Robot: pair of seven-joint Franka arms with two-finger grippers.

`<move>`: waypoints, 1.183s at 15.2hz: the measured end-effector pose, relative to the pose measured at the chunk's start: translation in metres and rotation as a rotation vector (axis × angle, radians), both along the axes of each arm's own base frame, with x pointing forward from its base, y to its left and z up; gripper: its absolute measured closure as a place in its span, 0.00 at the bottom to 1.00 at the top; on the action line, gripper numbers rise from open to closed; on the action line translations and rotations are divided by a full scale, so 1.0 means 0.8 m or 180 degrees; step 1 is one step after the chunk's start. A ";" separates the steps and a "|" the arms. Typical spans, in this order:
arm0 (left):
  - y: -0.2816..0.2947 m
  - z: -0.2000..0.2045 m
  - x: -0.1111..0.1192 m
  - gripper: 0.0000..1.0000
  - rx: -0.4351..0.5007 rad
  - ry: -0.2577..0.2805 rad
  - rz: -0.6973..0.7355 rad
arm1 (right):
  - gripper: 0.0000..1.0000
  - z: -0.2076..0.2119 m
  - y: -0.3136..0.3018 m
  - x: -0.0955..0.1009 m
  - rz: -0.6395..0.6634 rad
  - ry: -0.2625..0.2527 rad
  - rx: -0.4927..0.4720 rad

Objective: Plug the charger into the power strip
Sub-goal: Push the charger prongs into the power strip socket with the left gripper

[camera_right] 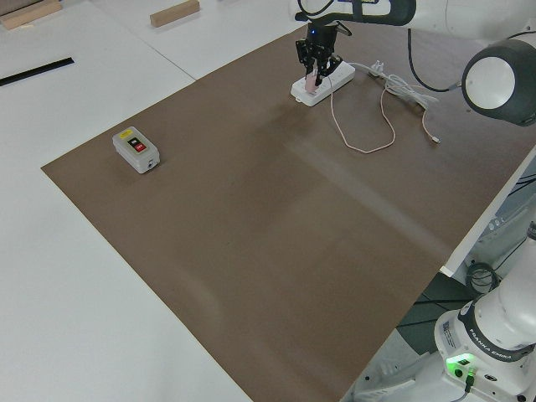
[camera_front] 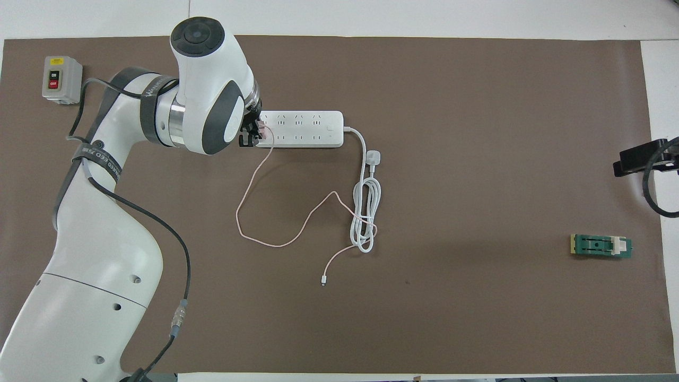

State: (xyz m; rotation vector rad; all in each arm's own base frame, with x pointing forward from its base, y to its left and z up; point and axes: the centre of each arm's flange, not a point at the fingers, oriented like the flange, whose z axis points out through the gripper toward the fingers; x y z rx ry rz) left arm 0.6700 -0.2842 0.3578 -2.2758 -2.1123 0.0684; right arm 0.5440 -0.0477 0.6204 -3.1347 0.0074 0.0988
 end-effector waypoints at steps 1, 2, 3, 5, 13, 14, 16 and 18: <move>0.000 0.000 0.000 0.68 0.0000 0.0000 -0.0001 | 0.00 0.000 0.000 0.000 0.0000 0.0000 0.0000; 0.000 0.000 0.000 0.68 -0.0001 -0.0001 -0.0001 | 0.00 0.000 0.000 0.000 0.0000 0.0000 0.0000; 0.000 0.000 0.000 0.68 -0.0001 -0.0002 -0.0002 | 0.00 0.000 0.000 0.000 0.0000 0.0000 0.0000; 0.000 0.000 0.001 0.68 -0.0010 -0.0024 -0.0013 | 0.00 0.000 0.000 0.000 0.0000 0.0003 0.0000; -0.002 0.001 0.004 0.68 -0.0054 -0.0148 -0.0040 | 0.00 0.000 0.000 0.000 0.0000 0.0003 0.0000; -0.003 0.001 0.002 0.68 -0.0056 -0.0146 -0.0071 | 0.00 0.000 0.000 0.000 0.0000 0.0003 0.0000; -0.004 0.001 -0.005 0.68 -0.0056 -0.0132 -0.0118 | 0.00 0.000 0.000 0.000 0.0000 0.0003 0.0000; -0.003 0.001 -0.009 0.68 -0.0056 -0.0123 -0.0134 | 0.00 0.000 0.000 0.000 0.0000 0.0003 0.0000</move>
